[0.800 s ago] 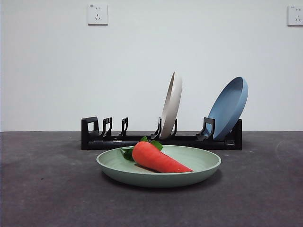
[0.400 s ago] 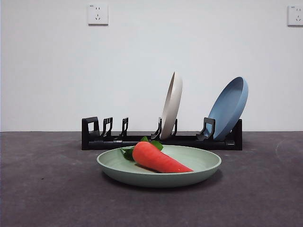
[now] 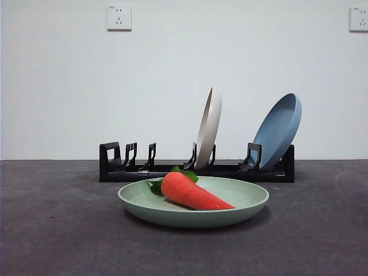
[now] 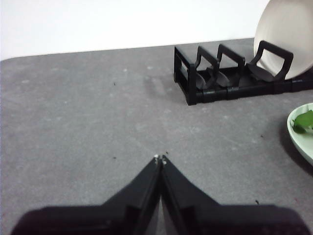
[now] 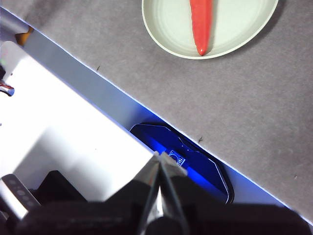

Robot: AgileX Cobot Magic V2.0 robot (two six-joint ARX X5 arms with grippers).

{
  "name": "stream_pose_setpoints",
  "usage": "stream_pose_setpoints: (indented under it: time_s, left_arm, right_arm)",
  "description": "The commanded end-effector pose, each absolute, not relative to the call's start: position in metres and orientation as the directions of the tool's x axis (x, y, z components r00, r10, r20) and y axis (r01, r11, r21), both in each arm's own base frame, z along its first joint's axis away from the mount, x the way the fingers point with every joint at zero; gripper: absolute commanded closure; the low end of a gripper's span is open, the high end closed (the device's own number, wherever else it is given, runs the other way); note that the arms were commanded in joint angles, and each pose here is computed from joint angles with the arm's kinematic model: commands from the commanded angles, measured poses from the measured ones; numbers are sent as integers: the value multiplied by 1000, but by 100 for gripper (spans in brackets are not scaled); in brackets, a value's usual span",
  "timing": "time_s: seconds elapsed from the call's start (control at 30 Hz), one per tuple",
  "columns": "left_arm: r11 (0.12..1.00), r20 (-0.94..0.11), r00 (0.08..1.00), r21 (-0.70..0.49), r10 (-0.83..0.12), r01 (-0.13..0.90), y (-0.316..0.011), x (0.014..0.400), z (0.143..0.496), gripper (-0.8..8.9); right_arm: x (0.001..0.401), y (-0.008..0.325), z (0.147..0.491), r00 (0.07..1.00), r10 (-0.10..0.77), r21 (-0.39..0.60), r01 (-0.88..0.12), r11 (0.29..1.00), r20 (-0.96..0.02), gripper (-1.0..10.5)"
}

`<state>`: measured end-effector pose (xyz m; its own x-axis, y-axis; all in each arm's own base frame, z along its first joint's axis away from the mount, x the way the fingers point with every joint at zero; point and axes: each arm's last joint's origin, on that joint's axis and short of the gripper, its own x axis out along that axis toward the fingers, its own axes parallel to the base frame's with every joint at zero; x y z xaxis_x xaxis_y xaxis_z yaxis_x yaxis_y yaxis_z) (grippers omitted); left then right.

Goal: Take the green plate from the plate rack,put the plate on the table,take the carrot from the table,put the carrot in the plate

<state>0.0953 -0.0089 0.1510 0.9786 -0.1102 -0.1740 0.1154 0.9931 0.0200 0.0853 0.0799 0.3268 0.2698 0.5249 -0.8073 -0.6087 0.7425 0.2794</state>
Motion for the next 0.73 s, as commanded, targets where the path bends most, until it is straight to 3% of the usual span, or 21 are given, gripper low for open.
stream_pose_setpoints:
  time_s: [0.03, 0.63, 0.73]
  left_arm:
    - [993, -179, 978, 14, -111, 115, -9, 96, 147, 815]
    - [993, -179, 978, 14, -111, 115, -9, 96, 147, 815]
    - [993, -179, 978, 14, -111, 115, -9, 96, 147, 815]
  right_arm:
    - [85, 80, 326, 272, 525, 275, -614, 740, -806, 945]
    - [85, 80, 326, 275, 525, 275, -612, 741, -805, 945]
    - [86, 73, 330, 346, 516, 202, -643, 739, -783, 945]
